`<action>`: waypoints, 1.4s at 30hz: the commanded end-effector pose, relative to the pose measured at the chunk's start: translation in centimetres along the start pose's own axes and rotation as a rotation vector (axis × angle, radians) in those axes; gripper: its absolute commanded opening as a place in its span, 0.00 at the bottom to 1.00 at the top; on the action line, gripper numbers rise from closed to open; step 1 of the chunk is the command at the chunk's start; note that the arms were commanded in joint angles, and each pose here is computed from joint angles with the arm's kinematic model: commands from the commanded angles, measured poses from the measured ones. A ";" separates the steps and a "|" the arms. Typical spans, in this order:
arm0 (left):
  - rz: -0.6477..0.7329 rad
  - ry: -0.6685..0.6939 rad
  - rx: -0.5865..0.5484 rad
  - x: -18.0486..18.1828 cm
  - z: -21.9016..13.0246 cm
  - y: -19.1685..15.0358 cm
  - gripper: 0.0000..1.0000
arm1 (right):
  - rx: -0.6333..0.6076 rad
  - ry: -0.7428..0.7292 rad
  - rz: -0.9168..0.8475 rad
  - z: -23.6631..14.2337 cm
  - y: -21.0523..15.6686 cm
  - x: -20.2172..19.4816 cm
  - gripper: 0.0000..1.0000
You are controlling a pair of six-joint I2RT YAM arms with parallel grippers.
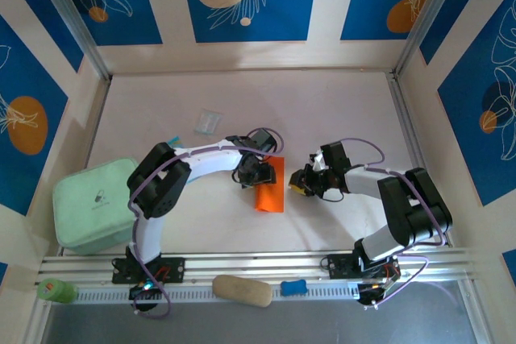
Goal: Fold a paper plane with a square sheet of paper (pick it up from the middle)
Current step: Hold the square sheet of paper at the center of the table.
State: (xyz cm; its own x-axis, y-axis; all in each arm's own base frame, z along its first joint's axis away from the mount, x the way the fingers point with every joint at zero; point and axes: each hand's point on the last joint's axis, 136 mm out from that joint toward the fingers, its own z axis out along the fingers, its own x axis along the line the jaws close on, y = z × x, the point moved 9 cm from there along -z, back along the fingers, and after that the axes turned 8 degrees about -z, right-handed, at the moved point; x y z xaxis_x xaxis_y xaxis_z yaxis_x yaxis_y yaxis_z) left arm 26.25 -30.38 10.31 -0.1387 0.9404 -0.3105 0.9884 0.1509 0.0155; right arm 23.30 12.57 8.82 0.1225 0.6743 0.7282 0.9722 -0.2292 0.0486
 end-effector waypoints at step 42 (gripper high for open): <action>0.029 0.036 0.030 1.4 4.8 -0.3 0.56 | 0.132 -0.070 -0.072 4.5 -0.7 0.8 0.03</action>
State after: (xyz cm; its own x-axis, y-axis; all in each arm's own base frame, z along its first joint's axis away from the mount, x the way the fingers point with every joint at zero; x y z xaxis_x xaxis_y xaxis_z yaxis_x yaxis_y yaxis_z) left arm 26.17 -30.38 10.24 -0.1394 0.9391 -0.3141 0.9890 0.1481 0.0041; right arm 24.91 16.80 7.92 0.0379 0.6831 0.7293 0.9918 -0.1149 0.0561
